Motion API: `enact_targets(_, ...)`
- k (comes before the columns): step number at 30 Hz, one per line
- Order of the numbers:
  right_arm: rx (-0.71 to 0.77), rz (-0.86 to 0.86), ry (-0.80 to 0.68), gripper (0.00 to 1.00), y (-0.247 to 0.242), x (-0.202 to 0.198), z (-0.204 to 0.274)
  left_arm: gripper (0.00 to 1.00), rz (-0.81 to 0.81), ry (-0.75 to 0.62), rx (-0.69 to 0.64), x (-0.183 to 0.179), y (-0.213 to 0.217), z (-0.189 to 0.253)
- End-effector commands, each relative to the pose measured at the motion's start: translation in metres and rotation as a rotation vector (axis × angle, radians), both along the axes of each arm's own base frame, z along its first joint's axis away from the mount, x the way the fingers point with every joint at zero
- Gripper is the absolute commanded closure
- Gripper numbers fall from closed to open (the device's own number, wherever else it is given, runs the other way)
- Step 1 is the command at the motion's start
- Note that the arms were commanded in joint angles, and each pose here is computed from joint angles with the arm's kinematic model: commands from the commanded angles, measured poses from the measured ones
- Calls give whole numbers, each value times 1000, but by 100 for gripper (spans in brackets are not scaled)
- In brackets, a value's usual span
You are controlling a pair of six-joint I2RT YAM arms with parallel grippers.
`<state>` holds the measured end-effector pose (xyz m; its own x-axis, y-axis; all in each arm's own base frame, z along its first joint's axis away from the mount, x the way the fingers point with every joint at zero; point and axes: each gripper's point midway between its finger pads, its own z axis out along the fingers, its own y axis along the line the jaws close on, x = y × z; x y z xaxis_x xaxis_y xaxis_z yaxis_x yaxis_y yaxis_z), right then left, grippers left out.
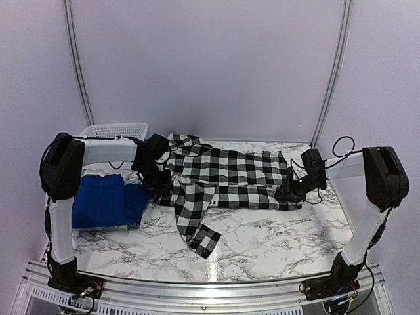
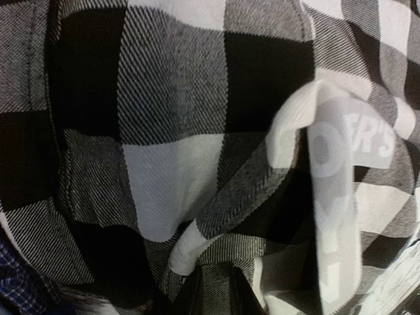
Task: Fold and stack the mixed laundry pile
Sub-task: Fold the flattened shirt at the center of the board, then adjust the 1/3-folded shirt at the center of the board.
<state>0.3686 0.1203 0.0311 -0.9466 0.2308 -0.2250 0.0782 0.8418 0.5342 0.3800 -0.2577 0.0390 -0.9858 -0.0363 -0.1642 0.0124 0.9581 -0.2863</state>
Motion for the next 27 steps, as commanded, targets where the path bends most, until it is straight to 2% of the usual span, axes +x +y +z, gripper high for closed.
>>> enact_targets(1, -47, -39, 49, 65, -13, -17, -23, 85, 0, 43, 60, -12, 13, -31)
enact_targets(5, -58, -96, 78, 65, -34, -36, -28, 85, 2, 65, 71, -30, 21, -37)
enact_targets(7, -43, -87, 42, 64, -34, -33, -18, 84, 4, 38, 58, -27, 20, -29)
enact_targets(9, -22, -54, -27, 60, -27, -23, 5, 75, -3, -19, 13, -16, 11, -11)
enact_targets(12, -16, 51, -162, 54, -7, -10, 53, 54, -15, -108, -45, -4, -1, 25)
enact_targets(15, -30, 167, -291, 49, 20, -16, 100, 41, -11, -175, -61, -4, 2, 54)
enact_targets(17, -21, 252, -378, 47, 46, -32, 128, 33, -2, -208, -78, -8, 6, 73)
enact_targets(20, -8, 389, -436, 46, 90, -65, 141, 24, 25, -226, -92, -14, 12, 85)
enact_targets(27, -71, 744, -436, 45, 197, -156, 115, 9, 89, -222, -117, -29, 23, 95)
